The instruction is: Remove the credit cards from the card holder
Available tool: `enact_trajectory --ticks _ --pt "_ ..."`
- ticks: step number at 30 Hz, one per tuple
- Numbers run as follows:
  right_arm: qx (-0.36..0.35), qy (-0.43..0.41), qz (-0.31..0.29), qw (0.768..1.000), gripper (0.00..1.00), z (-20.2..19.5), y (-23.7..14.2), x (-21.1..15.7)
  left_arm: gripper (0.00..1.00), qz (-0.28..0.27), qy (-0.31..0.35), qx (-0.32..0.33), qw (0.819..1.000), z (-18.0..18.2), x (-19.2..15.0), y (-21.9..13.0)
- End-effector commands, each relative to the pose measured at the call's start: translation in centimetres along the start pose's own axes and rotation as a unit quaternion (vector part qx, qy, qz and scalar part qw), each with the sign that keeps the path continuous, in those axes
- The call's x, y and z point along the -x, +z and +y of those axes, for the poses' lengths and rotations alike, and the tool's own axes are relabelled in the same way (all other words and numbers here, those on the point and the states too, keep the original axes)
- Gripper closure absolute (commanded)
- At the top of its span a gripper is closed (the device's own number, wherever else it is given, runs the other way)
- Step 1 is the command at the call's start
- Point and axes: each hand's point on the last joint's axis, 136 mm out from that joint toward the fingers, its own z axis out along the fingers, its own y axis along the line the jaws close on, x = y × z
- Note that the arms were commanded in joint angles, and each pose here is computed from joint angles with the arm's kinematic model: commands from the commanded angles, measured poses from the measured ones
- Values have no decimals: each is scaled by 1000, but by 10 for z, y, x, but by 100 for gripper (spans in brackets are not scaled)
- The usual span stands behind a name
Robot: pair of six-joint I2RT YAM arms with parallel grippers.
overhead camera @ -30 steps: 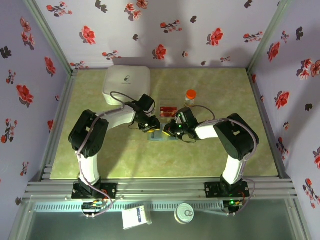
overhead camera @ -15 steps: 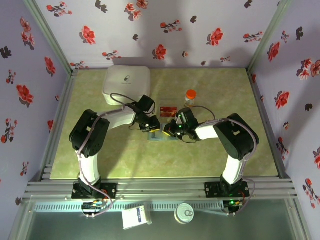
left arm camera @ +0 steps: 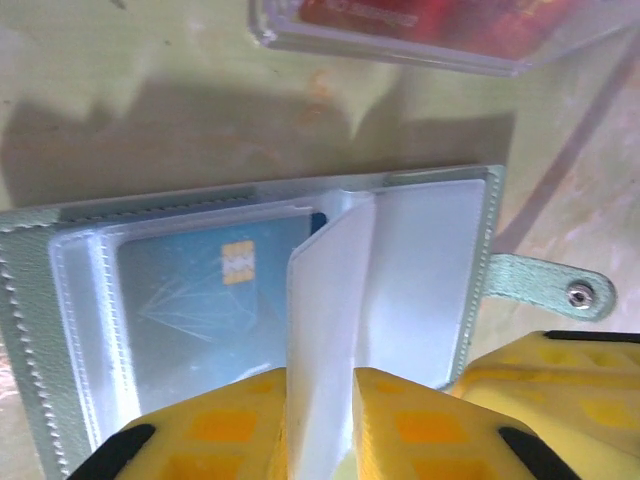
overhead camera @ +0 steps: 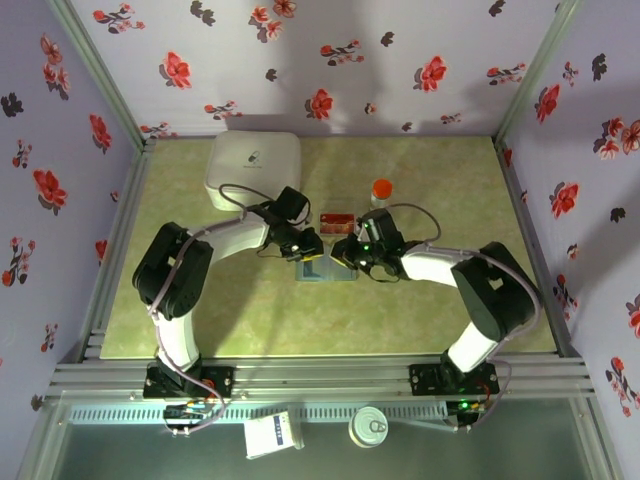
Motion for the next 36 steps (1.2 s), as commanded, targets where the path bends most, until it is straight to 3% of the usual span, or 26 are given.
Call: enact_trajectory --ticks 1,12,17,25,36 --pt "-64 -25 -28 997 87 -14 -19 11 78 4 12 -27 1000 -25 -2 -9" --pt "-151 -32 -114 981 85 -43 -75 30 67 36 38 -31 998 -51 -15 21" --pt "-153 -27 -132 979 80 -47 -89 31 65 47 44 -32 997 -56 -19 34" --pt "-145 -21 -109 983 79 -48 -79 27 63 36 51 -40 997 -61 -13 26" --pt "-119 -19 -63 991 81 -29 -41 26 66 6 28 -36 999 -27 1 -4"
